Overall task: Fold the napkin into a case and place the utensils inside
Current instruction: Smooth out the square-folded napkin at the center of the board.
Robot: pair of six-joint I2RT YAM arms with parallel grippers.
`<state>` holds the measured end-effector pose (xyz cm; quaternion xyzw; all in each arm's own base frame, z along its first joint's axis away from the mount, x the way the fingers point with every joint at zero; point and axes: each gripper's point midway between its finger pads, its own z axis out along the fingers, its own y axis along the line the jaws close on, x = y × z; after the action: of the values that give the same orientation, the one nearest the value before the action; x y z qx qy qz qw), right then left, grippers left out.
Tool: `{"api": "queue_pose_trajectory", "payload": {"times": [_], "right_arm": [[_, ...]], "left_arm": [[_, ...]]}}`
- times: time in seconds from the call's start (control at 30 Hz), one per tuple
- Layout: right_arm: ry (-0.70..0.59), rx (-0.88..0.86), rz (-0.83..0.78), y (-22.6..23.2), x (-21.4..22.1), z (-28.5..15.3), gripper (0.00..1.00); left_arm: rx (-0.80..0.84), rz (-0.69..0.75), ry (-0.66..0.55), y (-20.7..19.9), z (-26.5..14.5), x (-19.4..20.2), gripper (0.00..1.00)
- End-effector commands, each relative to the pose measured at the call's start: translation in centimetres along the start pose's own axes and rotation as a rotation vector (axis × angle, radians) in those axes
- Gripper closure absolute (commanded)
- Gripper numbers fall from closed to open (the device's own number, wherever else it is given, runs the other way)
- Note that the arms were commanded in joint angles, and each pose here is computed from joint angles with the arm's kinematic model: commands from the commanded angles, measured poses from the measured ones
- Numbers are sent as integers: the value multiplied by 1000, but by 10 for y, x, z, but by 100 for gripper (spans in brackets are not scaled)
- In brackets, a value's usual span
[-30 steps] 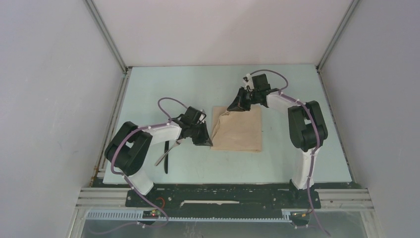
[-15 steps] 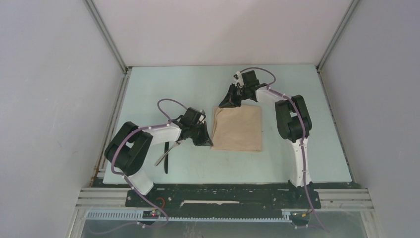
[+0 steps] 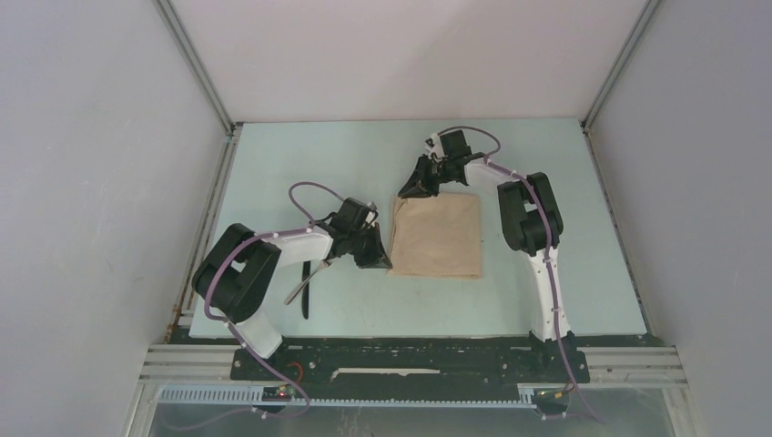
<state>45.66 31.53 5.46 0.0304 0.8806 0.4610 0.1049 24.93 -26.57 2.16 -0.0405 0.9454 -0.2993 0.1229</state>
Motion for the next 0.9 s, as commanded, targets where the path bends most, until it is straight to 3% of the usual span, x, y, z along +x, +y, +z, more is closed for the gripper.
{"api": "queue_pose_trajectory", "payload": {"times": [0.0, 0.17, 0.33, 0.4, 0.5, 0.67, 0.87], "right_arm": [[-1, -67, -24, 22, -9, 4, 75], [3, -130, -48, 48, -21, -1, 58], [-29, -259, -92, 117, -46, -51, 45], [-68, -224, -136, 125, -48, -80, 40], [-140, -37, -201, 102, -38, -121, 32], [-58, 63, -162, 39, 41, -151, 31], [-9, 59, -88, -12, 129, -161, 33]], "left_arm": [[-26, -1, 43, 9, -1, 18, 100], [-22, 14, 24, 5, -6, 13, 94], [13, 6, 31, -4, -11, 14, 82], [24, 11, 21, -8, -17, 13, 76], [33, 38, -10, -16, -34, 9, 62], [98, 99, -97, -54, -73, -16, 32], [229, 122, -136, -117, -66, -71, 29]]}}
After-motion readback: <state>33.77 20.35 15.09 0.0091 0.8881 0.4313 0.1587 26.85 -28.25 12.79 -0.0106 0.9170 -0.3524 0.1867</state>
